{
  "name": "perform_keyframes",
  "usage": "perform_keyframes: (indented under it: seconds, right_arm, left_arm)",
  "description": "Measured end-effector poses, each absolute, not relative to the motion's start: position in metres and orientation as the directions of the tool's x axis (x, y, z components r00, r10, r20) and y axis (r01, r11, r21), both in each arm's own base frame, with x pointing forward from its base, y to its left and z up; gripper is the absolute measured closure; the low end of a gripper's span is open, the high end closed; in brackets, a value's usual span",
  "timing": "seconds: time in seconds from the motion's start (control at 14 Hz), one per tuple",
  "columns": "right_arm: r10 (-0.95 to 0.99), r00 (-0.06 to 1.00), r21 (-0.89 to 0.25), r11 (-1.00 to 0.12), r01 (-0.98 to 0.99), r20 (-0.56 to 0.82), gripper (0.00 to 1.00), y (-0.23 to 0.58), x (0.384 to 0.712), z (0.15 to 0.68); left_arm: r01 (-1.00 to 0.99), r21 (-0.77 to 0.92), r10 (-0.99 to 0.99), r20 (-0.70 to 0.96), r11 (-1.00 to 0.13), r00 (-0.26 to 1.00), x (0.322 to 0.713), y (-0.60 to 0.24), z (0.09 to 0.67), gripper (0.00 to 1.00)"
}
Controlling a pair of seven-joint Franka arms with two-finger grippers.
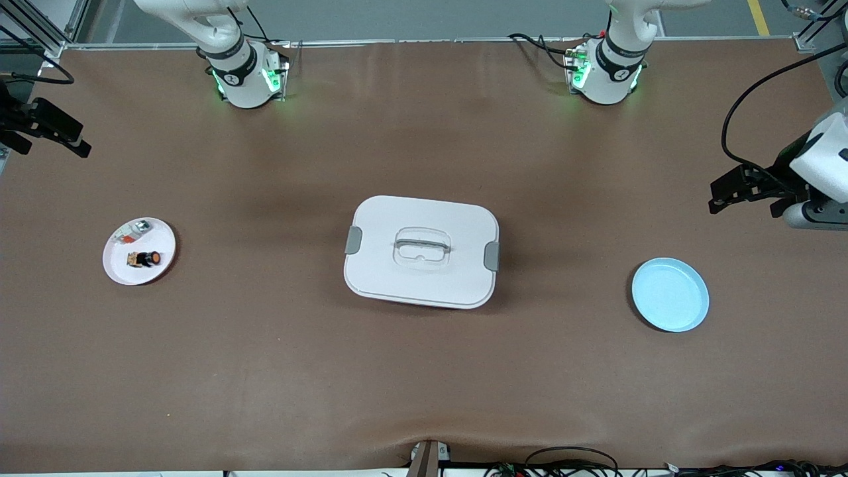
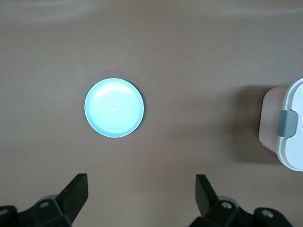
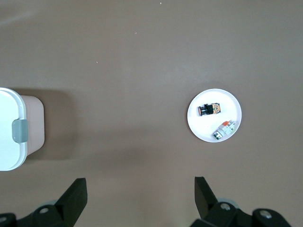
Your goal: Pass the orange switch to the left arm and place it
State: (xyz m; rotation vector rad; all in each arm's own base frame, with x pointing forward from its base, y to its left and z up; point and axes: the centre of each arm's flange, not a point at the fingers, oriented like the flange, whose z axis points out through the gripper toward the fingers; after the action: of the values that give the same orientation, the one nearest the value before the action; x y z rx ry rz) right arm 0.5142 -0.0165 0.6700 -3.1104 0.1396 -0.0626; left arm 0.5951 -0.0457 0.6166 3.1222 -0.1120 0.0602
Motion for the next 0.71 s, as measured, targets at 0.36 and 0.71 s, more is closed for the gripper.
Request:
perform_keyframes:
  seconds: [0.36, 0.71]
  right_arm:
    - [-0.090, 0.995, -0.029, -0.996, -0.089, 0.038, 0.00, -0.0163, 0.5143, 0.6696]
    - [-0.090, 0.995, -0.029, -0.996, -0.089, 0.037, 0.00, -0.0163, 0.5143, 0.6690]
  left_arm:
    - [-0.081, 0.016, -0.080, 0.041, -0.997, 0.996, 0.5947, -0.0509, 0.6174, 0.00]
    - [-0.079, 0.016, -0.078, 0.041, -0.997, 0.996, 0.5948, -0.0495, 0.6175, 0.00]
